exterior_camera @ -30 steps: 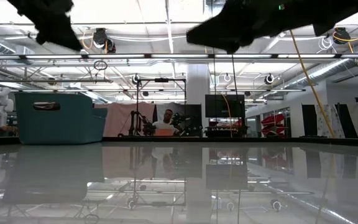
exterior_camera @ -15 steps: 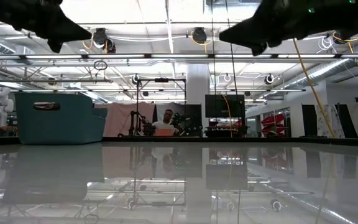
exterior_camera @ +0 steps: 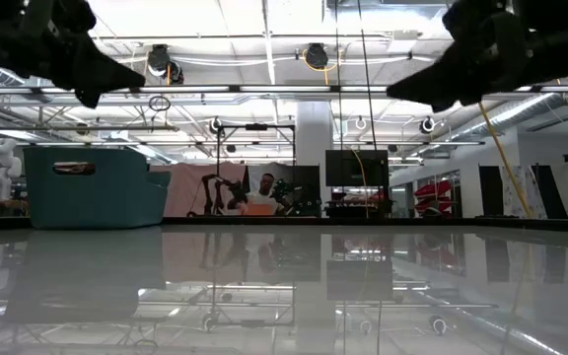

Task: Sort popcorn bags into baskets
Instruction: Return to Home Position

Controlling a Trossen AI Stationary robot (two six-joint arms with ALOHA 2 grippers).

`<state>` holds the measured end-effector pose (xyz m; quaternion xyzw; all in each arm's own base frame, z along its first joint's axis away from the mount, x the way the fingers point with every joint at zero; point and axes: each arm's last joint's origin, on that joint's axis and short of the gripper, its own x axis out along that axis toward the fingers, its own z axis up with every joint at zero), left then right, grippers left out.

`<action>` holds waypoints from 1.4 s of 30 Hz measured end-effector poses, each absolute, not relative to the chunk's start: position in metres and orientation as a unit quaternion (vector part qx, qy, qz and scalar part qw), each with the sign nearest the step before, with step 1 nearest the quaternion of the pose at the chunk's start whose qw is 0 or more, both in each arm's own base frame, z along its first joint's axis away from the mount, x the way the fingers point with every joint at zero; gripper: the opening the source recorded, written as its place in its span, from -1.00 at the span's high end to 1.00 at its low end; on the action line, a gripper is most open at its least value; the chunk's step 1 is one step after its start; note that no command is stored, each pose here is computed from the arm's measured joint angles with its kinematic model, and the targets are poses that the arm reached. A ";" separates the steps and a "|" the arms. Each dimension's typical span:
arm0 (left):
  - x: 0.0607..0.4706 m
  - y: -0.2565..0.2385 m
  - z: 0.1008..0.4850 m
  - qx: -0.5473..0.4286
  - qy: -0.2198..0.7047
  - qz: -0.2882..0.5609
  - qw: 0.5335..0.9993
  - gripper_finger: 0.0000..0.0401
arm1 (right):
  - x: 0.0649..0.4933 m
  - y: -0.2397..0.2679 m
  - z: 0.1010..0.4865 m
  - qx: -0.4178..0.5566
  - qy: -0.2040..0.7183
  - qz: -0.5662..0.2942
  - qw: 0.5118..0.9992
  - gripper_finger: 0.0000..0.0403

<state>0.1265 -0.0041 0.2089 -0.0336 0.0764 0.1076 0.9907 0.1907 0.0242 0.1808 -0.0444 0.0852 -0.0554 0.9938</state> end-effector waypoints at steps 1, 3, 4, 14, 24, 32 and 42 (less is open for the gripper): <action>0.126 -0.005 0.205 -0.030 0.081 0.109 0.990 0.98 | 0.188 0.024 0.178 -0.047 0.087 -0.055 0.994 1.00; 0.126 -0.005 0.196 -0.022 0.081 0.108 0.991 0.98 | 0.182 0.023 0.174 -0.052 0.090 -0.054 0.993 1.00; 0.126 -0.005 0.193 -0.019 0.080 0.107 0.991 0.98 | 0.180 0.022 0.171 -0.053 0.090 -0.055 0.993 1.00; 0.124 -0.006 0.169 0.005 0.097 0.081 0.992 0.98 | 0.157 0.019 0.158 -0.062 0.067 -0.052 0.994 1.00; 0.117 -0.006 0.161 -0.003 0.069 0.074 0.995 0.98 | 0.144 0.016 0.159 -0.043 0.033 -0.056 0.997 1.00; 0.112 -0.006 0.161 0.005 0.044 0.058 0.997 0.97 | 0.139 0.015 0.166 -0.043 0.002 -0.072 0.996 1.00; 0.105 -0.008 0.169 0.023 -0.001 0.020 1.000 0.97 | 0.130 0.013 0.173 -0.067 -0.020 -0.073 0.995 1.00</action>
